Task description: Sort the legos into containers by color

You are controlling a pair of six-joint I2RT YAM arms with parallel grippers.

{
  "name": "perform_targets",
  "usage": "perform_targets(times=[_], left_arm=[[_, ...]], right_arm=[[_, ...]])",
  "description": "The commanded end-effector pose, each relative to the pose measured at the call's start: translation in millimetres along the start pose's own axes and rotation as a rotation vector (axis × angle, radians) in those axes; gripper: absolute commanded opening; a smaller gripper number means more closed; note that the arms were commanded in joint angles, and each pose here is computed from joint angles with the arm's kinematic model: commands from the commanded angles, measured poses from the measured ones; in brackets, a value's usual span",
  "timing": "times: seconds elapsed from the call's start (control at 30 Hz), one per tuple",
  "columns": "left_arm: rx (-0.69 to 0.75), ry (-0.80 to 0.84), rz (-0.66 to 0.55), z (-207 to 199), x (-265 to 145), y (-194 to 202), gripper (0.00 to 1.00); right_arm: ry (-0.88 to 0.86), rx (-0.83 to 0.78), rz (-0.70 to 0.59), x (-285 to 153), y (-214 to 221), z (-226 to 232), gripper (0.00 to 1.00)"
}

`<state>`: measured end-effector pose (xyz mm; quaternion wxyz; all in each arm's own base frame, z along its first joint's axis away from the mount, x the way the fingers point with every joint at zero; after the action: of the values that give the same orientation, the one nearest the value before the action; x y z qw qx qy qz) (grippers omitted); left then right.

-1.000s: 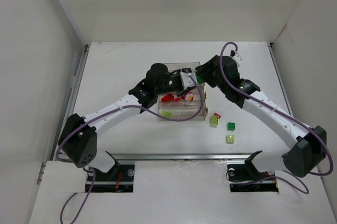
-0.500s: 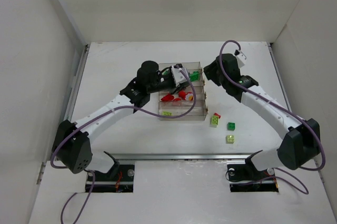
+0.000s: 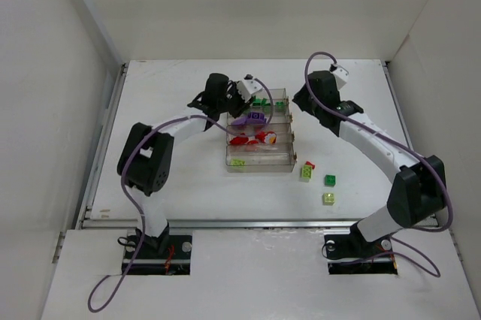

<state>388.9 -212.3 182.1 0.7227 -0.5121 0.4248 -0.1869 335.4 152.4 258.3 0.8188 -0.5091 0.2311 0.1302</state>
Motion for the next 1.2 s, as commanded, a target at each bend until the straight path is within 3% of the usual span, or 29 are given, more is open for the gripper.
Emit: perform_targets(times=[0.0,0.23,0.27,0.37,0.4,0.53,0.73,0.9,1.0,1.07,1.17], left_arm=[[0.083,-0.078,-0.053,31,9,-23,0.00],[0.064,-0.117,-0.054,55,27,-16,0.00],[0.064,-0.117,-0.054,55,27,-15,0.04],[0.092,-0.080,-0.012,53,33,-3,0.21],[0.102,-0.073,0.005,53,32,-2,0.39],[0.128,-0.018,0.034,50,31,1,0.69],[0.163,-0.025,0.012,53,24,-15,0.74],[0.202,-0.029,-0.144,50,-10,-71,0.73],[0.268,0.066,-0.191,9,-28,-84,0.70],[0.302,0.109,-0.221,-12,-39,-90,0.69],[0.329,0.196,-0.319,-42,-66,-106,0.66]], right_arm=[[-0.031,-0.030,-0.092,5,-26,12,0.00],[-0.054,-0.055,-0.056,13,-27,18,0.00],[-0.047,-0.060,-0.047,17,-24,17,0.00],[-0.041,-0.070,-0.037,20,-25,15,0.00],[-0.046,-0.076,-0.044,19,-28,16,0.00],[-0.039,-0.080,-0.048,21,-33,16,0.00],[-0.065,-0.112,-0.054,18,-39,19,0.00],[-0.097,-0.104,-0.065,3,-43,18,0.00],[-0.212,0.022,-0.010,-15,-48,21,0.00],[-0.288,0.055,-0.042,-25,-55,23,0.00],[-0.481,-0.057,-0.031,-39,-55,31,0.00]])
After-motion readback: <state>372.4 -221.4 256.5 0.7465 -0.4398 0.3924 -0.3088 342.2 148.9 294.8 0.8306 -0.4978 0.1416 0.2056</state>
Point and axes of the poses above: each gripper's point midway between its finger pads, its own x axis out along the fingers, its own z axis along the line the jaws close on, y = z × x, the point moved 10 cm from there along -x, back along the fingers, and after that the axes turned 9 degrees about -x, right-handed, at the moved point
